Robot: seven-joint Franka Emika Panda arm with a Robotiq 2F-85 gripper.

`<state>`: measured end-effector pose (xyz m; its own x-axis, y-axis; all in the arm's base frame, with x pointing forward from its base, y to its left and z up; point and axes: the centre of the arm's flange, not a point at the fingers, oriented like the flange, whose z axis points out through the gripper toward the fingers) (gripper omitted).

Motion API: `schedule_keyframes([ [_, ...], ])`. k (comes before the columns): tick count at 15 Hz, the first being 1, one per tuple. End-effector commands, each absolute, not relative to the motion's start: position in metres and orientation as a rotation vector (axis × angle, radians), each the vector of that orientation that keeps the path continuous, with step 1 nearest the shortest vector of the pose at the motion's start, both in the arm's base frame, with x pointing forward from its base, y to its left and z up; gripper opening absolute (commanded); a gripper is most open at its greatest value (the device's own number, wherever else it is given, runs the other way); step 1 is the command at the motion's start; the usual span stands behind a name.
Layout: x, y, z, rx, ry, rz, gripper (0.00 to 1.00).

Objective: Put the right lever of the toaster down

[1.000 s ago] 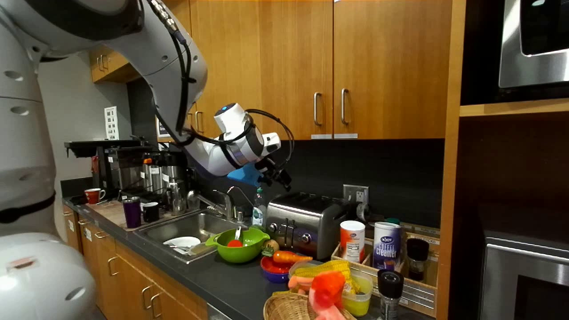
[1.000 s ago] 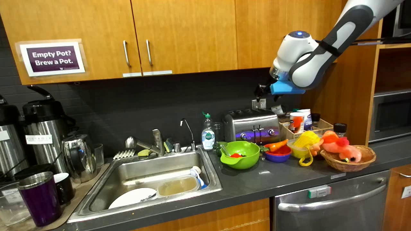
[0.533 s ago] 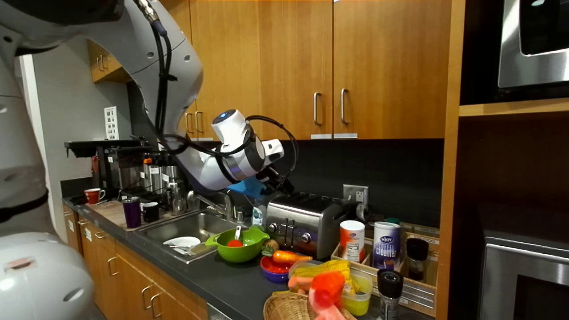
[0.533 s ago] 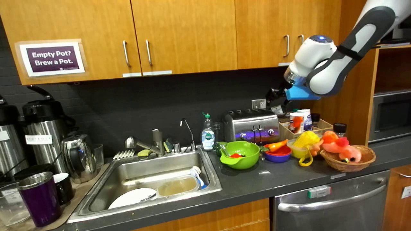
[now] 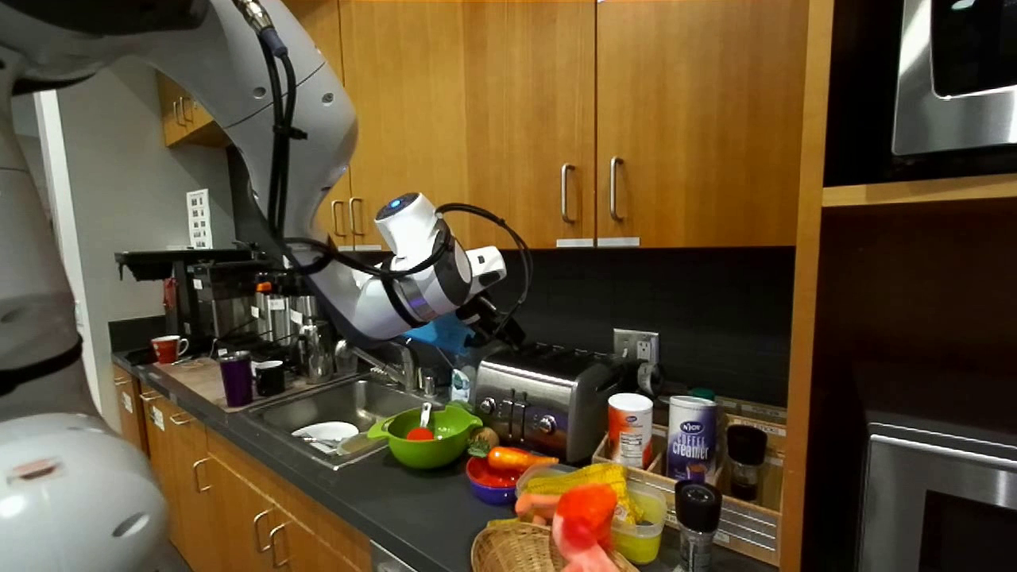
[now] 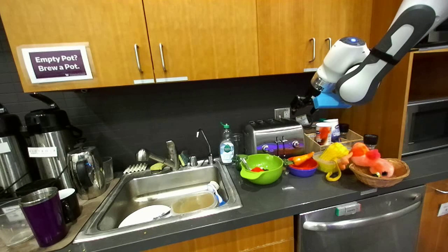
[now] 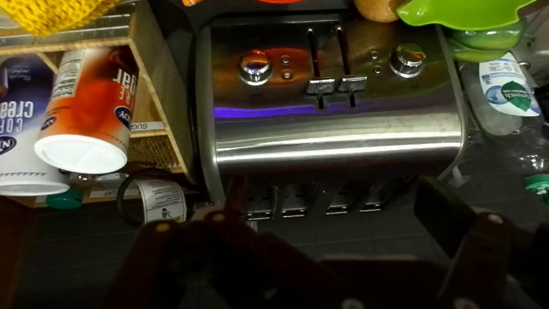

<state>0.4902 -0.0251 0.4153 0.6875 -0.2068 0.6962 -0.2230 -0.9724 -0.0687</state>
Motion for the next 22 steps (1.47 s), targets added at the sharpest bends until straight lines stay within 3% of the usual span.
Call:
schedule_keyframes([
  [1,0.49,-0.025,0.415,2.866,-0.365,1.178,1.0],
  [22,0.513,-0.02,0.372,2.939,-0.386,1.333,1.0],
])
